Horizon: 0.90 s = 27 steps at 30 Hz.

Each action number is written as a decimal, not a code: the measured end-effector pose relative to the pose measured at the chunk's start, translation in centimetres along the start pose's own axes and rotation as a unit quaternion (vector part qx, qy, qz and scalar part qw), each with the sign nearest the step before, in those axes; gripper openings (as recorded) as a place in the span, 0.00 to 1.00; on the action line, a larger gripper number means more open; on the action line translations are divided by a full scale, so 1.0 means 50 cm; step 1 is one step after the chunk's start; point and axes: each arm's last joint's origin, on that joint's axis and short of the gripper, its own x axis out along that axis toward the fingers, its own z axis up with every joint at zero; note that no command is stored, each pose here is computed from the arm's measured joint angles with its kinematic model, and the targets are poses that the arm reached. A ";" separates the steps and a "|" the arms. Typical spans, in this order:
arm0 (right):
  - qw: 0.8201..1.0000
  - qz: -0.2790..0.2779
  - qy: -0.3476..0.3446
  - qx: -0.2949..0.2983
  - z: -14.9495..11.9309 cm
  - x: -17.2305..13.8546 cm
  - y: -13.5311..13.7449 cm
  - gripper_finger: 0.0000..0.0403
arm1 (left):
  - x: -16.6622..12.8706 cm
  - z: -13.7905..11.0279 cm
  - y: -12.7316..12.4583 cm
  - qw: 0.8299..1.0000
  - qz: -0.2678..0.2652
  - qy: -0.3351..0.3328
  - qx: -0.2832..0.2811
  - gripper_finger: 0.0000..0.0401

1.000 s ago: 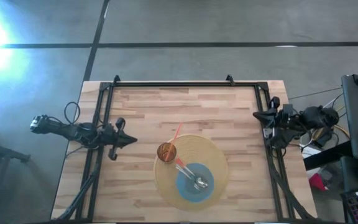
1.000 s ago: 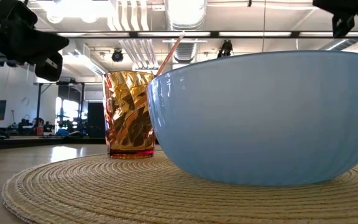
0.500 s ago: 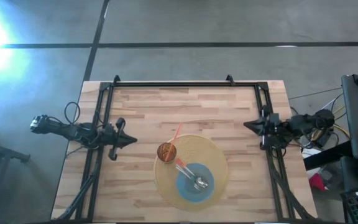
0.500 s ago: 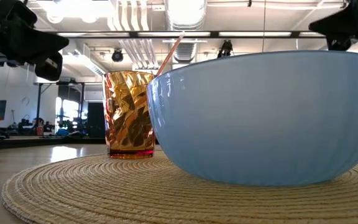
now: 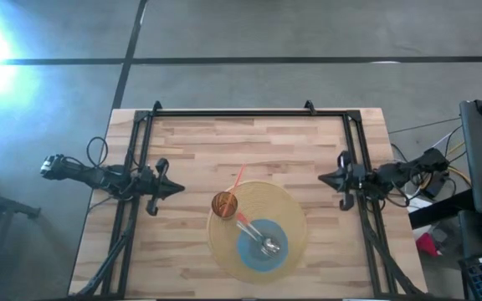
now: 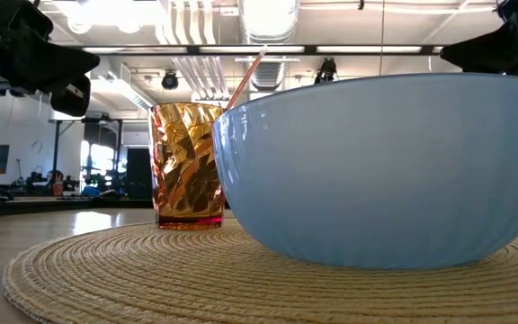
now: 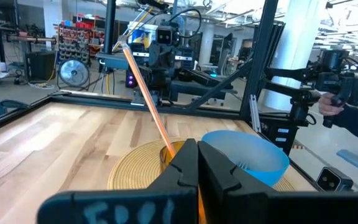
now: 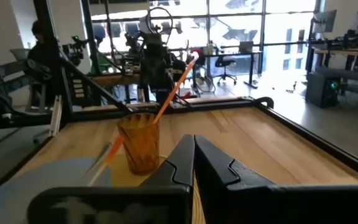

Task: Pick & Place Utensil
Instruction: Return to Home Position

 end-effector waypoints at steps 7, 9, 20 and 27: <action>0.999 0.044 -0.029 0.008 -0.015 0.006 0.007 0.02 | 0.000 0.000 0.000 1.000 0.000 0.000 0.000 0.00; 0.999 0.045 -0.028 0.004 -0.028 0.009 0.008 0.02 | 0.000 0.000 0.000 1.000 0.000 0.000 0.000 0.00; 0.999 -0.005 -0.042 -0.024 -0.025 0.015 -0.009 0.02 | 0.000 0.000 0.000 1.000 0.000 0.000 -0.001 0.00; 0.997 -0.046 -0.028 -0.048 -0.031 0.020 -0.027 0.02 | 0.000 0.000 0.000 1.000 0.000 0.000 -0.001 0.00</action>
